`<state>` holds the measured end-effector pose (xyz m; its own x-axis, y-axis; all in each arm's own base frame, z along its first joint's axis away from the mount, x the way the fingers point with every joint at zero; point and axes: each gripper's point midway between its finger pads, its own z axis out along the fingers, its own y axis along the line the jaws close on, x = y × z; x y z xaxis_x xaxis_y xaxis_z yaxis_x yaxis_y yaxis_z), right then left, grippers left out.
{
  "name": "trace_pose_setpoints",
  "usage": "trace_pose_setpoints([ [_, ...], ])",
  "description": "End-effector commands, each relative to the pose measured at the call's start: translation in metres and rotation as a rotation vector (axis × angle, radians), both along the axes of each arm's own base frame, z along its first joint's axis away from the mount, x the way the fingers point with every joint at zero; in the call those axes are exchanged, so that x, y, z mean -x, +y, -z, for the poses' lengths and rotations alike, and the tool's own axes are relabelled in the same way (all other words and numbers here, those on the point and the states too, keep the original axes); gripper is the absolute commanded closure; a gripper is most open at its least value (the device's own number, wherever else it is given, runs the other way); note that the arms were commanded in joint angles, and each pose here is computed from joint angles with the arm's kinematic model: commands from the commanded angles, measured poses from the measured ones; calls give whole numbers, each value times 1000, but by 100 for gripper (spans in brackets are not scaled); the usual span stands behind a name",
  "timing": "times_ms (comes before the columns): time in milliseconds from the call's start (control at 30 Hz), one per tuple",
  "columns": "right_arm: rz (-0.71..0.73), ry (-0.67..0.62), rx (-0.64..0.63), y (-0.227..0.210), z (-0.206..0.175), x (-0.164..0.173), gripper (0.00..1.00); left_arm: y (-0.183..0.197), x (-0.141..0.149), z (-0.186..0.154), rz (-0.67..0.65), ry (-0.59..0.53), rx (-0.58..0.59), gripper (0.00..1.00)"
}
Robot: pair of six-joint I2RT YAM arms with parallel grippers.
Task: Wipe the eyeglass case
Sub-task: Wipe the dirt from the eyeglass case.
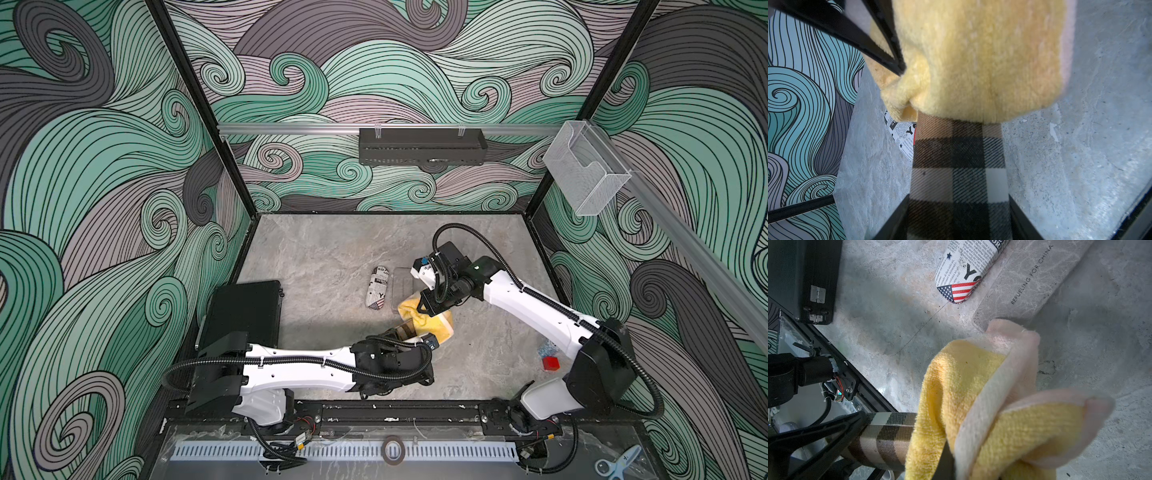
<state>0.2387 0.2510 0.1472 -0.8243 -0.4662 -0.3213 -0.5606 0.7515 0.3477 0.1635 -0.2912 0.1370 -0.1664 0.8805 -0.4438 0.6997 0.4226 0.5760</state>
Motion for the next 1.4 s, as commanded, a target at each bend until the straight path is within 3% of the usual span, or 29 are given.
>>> trace_pose_setpoints([
  [0, -82, 87, -65, 16, -8, 30, 100, 0, -16, -31, -84, -112, 88, 54],
  [133, -224, 161, -282, 62, -32, 56, 100, -2, -16, -30, -81, -116, 86, 55],
  [233, -245, 172, -306, 67, -33, 62, 100, -2, -17, -31, -83, -119, 87, 54],
  [333, -173, 127, -151, 43, -11, 50, 100, 0, -17, -29, -87, -121, 88, 54],
  [467, -57, 55, 168, -14, 23, 32, 100, 1, -17, -27, -91, -120, 89, 54],
  [600, -15, 21, 250, -34, 25, 27, 100, 2, -17, -27, -94, -123, 91, 54],
  [667, -29, 40, 201, -25, 20, 30, 100, 2, -17, -28, -95, -124, 96, 54],
  [900, -200, 158, -234, 54, -22, 58, 100, 1, -19, -30, -99, -134, 99, 54],
  [967, -219, 166, -276, 60, -27, 61, 100, 2, -19, -30, -107, -137, 100, 54],
  [1067, -177, 134, -179, 45, -13, 55, 100, 5, -19, -31, -118, -138, 113, 54],
  [1233, -3, 21, 161, -20, 19, 27, 100, 16, -23, -35, -155, -159, 115, 54],
  [1367, 120, -56, 252, -58, 14, 12, 100, 26, -24, -36, -196, -151, 144, 54],
])
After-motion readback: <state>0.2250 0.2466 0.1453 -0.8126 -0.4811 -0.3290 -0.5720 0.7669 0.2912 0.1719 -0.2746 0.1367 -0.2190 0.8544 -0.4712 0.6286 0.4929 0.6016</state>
